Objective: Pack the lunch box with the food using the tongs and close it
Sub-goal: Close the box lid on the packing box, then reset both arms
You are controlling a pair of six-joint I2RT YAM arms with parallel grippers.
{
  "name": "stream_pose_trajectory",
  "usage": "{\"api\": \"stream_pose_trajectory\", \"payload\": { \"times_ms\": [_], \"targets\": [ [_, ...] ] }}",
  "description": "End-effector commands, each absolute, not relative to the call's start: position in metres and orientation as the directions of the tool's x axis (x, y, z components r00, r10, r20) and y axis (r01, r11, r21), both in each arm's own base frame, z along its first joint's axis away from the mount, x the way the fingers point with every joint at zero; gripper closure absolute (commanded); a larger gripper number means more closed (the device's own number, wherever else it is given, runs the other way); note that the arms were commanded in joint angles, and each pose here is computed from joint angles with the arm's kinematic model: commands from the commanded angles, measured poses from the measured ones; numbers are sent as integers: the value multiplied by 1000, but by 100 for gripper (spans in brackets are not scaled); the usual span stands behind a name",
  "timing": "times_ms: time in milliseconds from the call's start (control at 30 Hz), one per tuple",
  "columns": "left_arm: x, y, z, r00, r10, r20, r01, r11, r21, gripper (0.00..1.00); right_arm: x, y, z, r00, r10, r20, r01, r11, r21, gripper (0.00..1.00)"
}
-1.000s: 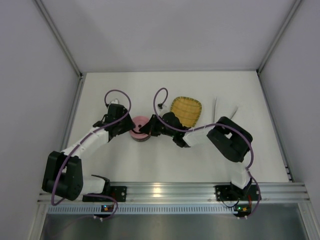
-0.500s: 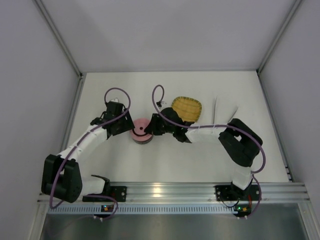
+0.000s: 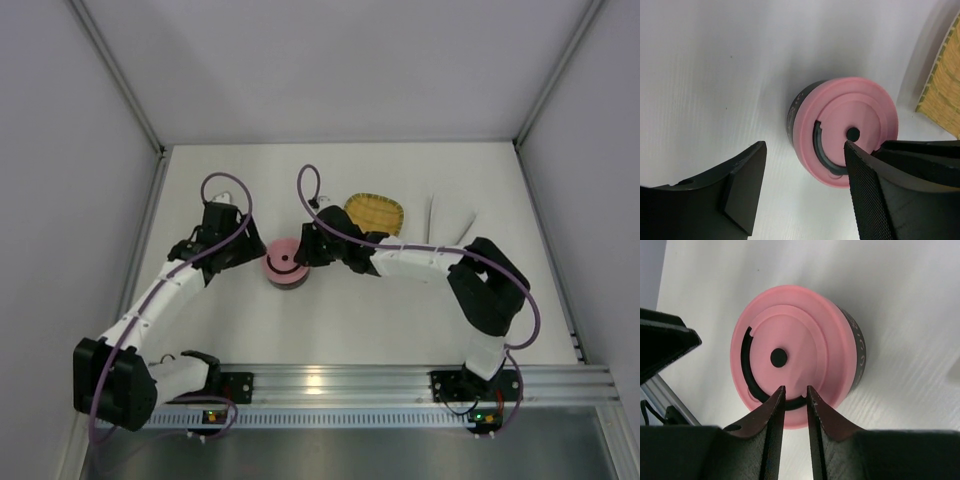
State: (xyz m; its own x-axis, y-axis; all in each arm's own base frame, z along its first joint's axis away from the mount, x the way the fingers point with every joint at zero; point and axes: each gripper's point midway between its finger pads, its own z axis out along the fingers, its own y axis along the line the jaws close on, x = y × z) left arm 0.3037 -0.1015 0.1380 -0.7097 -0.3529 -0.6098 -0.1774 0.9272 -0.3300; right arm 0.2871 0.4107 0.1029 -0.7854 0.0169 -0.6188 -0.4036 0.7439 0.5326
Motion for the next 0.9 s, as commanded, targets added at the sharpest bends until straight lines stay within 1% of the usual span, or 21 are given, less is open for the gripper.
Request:
{"api": "stream_pose_trajectory", "payload": {
  "times_ms": [0, 133, 300, 367, 400, 433, 467, 500, 533, 600, 633, 700, 733, 767, 867],
  "targets": [
    [279, -101, 125, -742, -358, -567, -180, 921, -347, 33, 286, 404, 133, -755, 0, -656, -432, 753, 497, 76],
    [269, -104, 123, -748, -361, -557, -164, 913, -373, 36, 286, 402, 148, -741, 6, -671, -444, 746, 497, 75],
    [264, -103, 125, -735, -369, -568, -159, 909, -384, 37, 284, 397, 168, -718, 9, -696, -465, 738, 489, 71],
    [266, -104, 132, -719, -373, -587, -147, 906, -396, 37, 283, 391, 180, -700, 20, -714, -469, 740, 482, 64],
    [265, -109, 136, -723, -370, -583, -125, 900, -417, 33, 286, 383, 180, -686, 30, -727, -457, 760, 463, 61],
    [268, -109, 143, -712, -372, -596, -116, 899, -423, 32, 286, 379, 186, -674, 40, -738, -454, 765, 456, 57],
    [272, -110, 149, -700, -370, -610, -106, 899, -424, 31, 290, 368, 197, -644, 54, -763, -445, 785, 431, 49],
    [276, -109, 154, -692, -370, -620, -106, 901, -420, 29, 292, 361, 202, -631, 57, -774, -438, 797, 416, 45],
    [283, -111, 166, -678, -371, -634, -94, 900, -426, 23, 292, 355, 216, -605, 66, -794, -444, 799, 405, 38],
    [292, -114, 178, -668, -361, -651, -75, 902, -424, 20, 298, 338, 227, -580, 82, -811, -417, 825, 382, 30],
    [298, -115, 181, -670, -357, -651, -71, 904, -422, 16, 299, 329, 240, -555, 94, -827, -419, 827, 376, 21],
    [313, -121, 209, -633, -362, -684, -35, 896, -442, 9, 306, 308, 249, -527, 107, -843, -380, 857, 347, 12],
    [318, -125, 215, -630, -360, -688, -21, 894, -448, 5, 306, 297, 263, -495, 120, -861, -378, 862, 338, 1],
    [326, -127, 236, -598, -363, -715, 5, 890, -457, 1, 312, 283, 269, -472, 137, -871, -347, 879, 327, 0],
    [339, -129, 260, -554, -356, -752, 41, 891, -452, 1, 320, 247, 293, -415, 180, -892, -293, 902, 318, 1]
  ]
}}
